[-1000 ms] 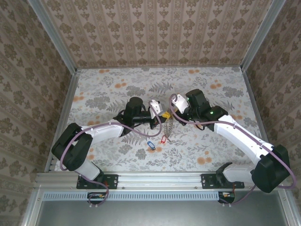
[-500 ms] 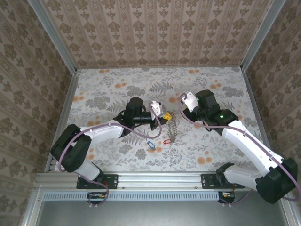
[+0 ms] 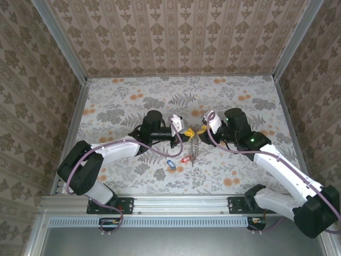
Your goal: Put the keys on the keyring
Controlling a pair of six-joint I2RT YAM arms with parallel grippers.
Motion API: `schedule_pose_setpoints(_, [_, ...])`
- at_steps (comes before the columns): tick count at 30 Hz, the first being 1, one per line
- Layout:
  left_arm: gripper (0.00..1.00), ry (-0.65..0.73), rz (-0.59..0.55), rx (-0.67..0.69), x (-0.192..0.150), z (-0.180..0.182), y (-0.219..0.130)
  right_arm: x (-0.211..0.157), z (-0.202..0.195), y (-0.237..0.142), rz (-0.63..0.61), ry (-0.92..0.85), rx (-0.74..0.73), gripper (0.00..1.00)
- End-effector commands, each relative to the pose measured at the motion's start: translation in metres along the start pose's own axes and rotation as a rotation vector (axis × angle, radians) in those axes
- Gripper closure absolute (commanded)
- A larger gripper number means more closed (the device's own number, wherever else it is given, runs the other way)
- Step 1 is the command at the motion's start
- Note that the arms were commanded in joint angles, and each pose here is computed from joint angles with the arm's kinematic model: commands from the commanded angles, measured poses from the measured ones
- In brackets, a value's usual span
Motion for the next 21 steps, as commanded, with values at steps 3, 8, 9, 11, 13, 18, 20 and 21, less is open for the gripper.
schedule_pose_setpoints(3, [1.0, 0.073, -0.075, -0.042, 0.028, -0.002, -0.002, 0.012, 0.001, 0.005, -0.067, -0.118, 0.072, 0.67])
schedule_pose_setpoints(8, [1.0, 0.073, -0.084, -0.038, 0.031, -0.001, -0.003, 0.008, 0.0, 0.013, -0.04, -0.17, 0.106, 0.76])
schedule_pose_setpoints(9, [1.0, 0.073, -0.085, -0.04, 0.031, -0.002, -0.003, 0.006, 0.0, 0.015, -0.031, -0.171, 0.102, 0.77])
schedule_pose_setpoints(11, [1.0, 0.074, -0.088, -0.037, 0.032, -0.002, -0.004, 0.001, -0.002, 0.019, -0.012, -0.16, 0.084, 0.84])
schedule_pose_setpoints(13, [1.0, 0.075, -0.093, -0.036, 0.032, -0.002, -0.005, -0.004, -0.003, 0.022, 0.007, -0.152, 0.079, 0.86])
schedule_pose_setpoints(18, [1.0, 0.07, -0.097, -0.033, 0.031, -0.002, -0.006, -0.016, 0.0, 0.024, 0.053, -0.141, 0.097, 0.86])
schedule_pose_setpoints(20, [1.0, 0.071, -0.098, -0.026, 0.031, -0.001, -0.007, -0.022, 0.001, 0.023, 0.067, -0.145, 0.094, 0.86])
schedule_pose_setpoints(21, [1.0, 0.071, -0.099, -0.025, 0.031, -0.002, -0.007, -0.025, 0.001, 0.023, 0.074, -0.15, 0.089, 0.85])
Point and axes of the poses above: each hand's point on the last joint's axis, 136 mm out from that joint toward the fingers, its own y axis out along the fingers, its own z axis along the line the jaws close on, x = y × z, the point moved 10 cm from there along -y, back along the fingers, and after that the axes turned 3 degrees about -y, right-handed, at the moved point
